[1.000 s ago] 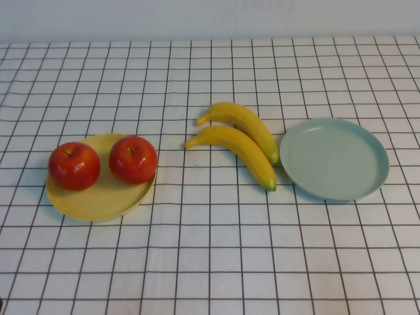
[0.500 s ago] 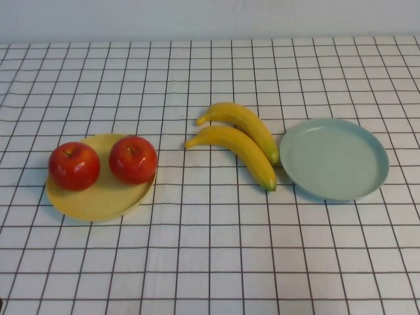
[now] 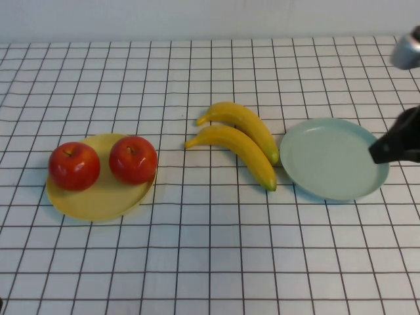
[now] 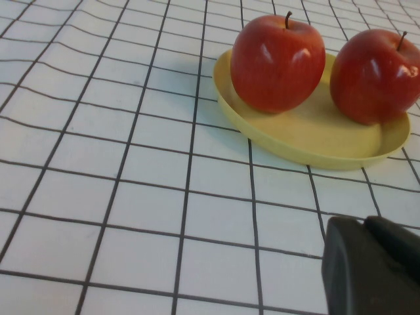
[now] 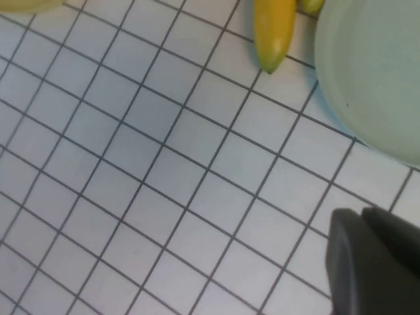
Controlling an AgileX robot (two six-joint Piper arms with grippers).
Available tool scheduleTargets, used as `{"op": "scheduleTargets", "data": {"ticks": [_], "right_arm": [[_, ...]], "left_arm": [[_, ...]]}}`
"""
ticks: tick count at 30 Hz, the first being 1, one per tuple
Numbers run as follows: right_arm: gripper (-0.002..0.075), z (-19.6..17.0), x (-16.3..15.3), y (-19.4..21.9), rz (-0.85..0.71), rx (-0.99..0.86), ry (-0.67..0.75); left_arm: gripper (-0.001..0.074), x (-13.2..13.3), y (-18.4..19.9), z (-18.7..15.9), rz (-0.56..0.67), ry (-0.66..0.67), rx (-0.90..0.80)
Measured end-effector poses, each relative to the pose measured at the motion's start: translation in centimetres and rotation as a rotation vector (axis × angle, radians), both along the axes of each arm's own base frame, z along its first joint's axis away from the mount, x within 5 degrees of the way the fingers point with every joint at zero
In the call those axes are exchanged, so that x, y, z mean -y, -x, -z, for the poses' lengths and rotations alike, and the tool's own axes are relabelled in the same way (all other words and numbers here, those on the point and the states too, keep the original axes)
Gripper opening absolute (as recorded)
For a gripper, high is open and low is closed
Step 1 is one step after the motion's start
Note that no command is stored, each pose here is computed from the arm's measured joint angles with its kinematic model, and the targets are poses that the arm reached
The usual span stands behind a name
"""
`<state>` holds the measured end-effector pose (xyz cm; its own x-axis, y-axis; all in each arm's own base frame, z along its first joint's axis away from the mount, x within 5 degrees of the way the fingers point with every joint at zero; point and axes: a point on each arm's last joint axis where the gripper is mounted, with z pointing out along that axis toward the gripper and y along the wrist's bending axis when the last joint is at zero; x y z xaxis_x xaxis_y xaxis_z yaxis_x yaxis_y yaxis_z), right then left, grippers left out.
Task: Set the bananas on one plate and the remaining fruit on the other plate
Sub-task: Put another type of fruit in the right plate
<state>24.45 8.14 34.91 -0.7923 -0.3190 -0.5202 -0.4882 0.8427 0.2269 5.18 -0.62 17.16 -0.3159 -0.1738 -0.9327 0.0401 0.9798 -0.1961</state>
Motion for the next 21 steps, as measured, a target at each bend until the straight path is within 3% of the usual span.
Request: {"op": "scheduleTargets", "data": {"ticks": [5, 7, 12, 14, 17, 21], "right_arm": [[0.0055, 1.4, -4.7, -3.9, -0.15, -0.047, 0.124], [0.0127, 2.3, -6.2, -5.3, -0.187, -0.077, 0.147], [0.0393, 5.8, -9.9, -8.2, -0.273, -0.138, 0.233], [0.0457, 6.7, -11.5, -8.8, -0.312, -0.123, 0.293], [0.05, 7.5, -13.8, -9.8, -0.354, -0.09, 0.366], [0.0513, 7.9, -15.6, -11.7, -0.362, -0.067, 0.355]], "left_arm": [[-0.0001, 0.0, 0.0, 0.0, 0.0, 0.0, 0.0], [-0.0001, 0.0, 0.0, 0.0, 0.0, 0.0, 0.0], [-0.0002, 0.0, 0.0, 0.0, 0.0, 0.0, 0.0], [-0.0002, 0.0, 0.0, 0.0, 0.0, 0.0, 0.0], [-0.0002, 0.0, 0.0, 0.0, 0.0, 0.0, 0.0], [-0.0002, 0.0, 0.0, 0.0, 0.0, 0.0, 0.0]]}}
